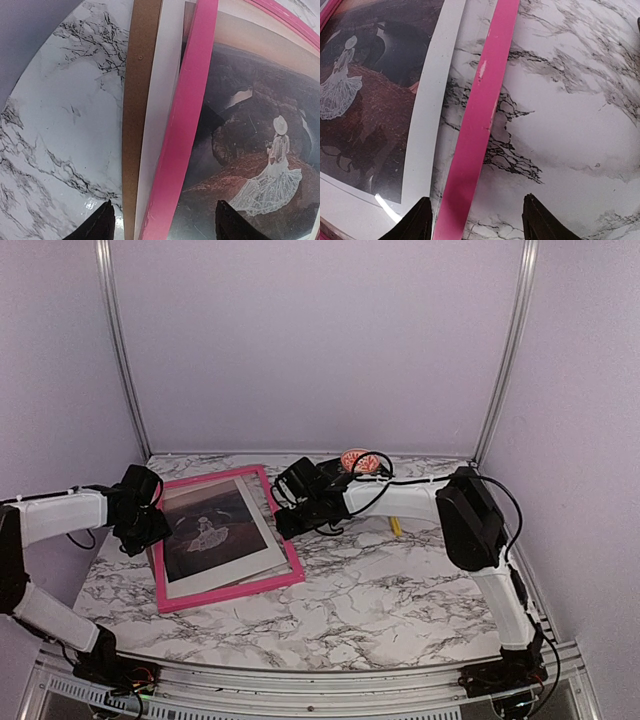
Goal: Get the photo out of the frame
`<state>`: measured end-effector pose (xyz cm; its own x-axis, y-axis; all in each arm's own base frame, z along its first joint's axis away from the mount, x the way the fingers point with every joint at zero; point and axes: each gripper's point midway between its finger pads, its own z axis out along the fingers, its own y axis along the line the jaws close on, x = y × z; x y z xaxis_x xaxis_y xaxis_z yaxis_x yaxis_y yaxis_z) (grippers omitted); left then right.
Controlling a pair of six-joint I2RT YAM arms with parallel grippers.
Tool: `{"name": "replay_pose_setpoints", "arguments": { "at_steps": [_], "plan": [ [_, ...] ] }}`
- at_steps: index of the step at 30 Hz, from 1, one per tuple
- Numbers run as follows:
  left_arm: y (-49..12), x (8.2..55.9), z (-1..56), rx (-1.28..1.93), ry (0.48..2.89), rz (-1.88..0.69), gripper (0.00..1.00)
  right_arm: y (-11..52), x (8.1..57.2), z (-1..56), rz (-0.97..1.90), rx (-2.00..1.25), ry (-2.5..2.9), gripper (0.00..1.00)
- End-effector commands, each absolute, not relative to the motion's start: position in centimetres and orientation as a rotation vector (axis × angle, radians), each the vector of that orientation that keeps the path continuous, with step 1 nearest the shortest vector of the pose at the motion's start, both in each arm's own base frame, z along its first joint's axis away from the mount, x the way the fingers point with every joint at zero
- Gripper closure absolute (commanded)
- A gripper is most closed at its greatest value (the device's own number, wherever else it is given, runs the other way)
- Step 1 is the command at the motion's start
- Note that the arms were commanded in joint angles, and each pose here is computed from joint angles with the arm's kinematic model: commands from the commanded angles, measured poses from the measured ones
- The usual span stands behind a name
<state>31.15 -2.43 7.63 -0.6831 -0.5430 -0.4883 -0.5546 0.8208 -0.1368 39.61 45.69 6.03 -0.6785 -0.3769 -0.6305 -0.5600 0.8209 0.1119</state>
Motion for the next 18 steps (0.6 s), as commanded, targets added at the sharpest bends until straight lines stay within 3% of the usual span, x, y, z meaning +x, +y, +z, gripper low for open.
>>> {"name": "replay_pose_setpoints", "arguments": {
  "at_steps": [1, 6, 14, 18],
  "plan": [
    [-2.9, 33.8, 6.9, -0.713, 2.494, -0.019, 0.34, 46.2, 40.2, 5.8, 0.358, -0.686, 2.39, 0.42],
    [-2.0, 34.3, 5.4, -0.733, 2.518, 0.026, 0.47, 46.8, 40.5, 5.1, 0.367, -0.693, 2.395, 0.45],
    [-1.3, 34.7, 3.8, -0.774, 2.525, 0.072, 0.58, 47.9, 40.5, 3.9, 0.383, -0.713, 2.404, 0.47],
    [-1.4, 35.0, 3.5, -0.771, 2.53, 0.065, 0.63, 47.9, 40.6, 3.5, 0.379, -0.708, 2.408, 0.53]
  ]
}}
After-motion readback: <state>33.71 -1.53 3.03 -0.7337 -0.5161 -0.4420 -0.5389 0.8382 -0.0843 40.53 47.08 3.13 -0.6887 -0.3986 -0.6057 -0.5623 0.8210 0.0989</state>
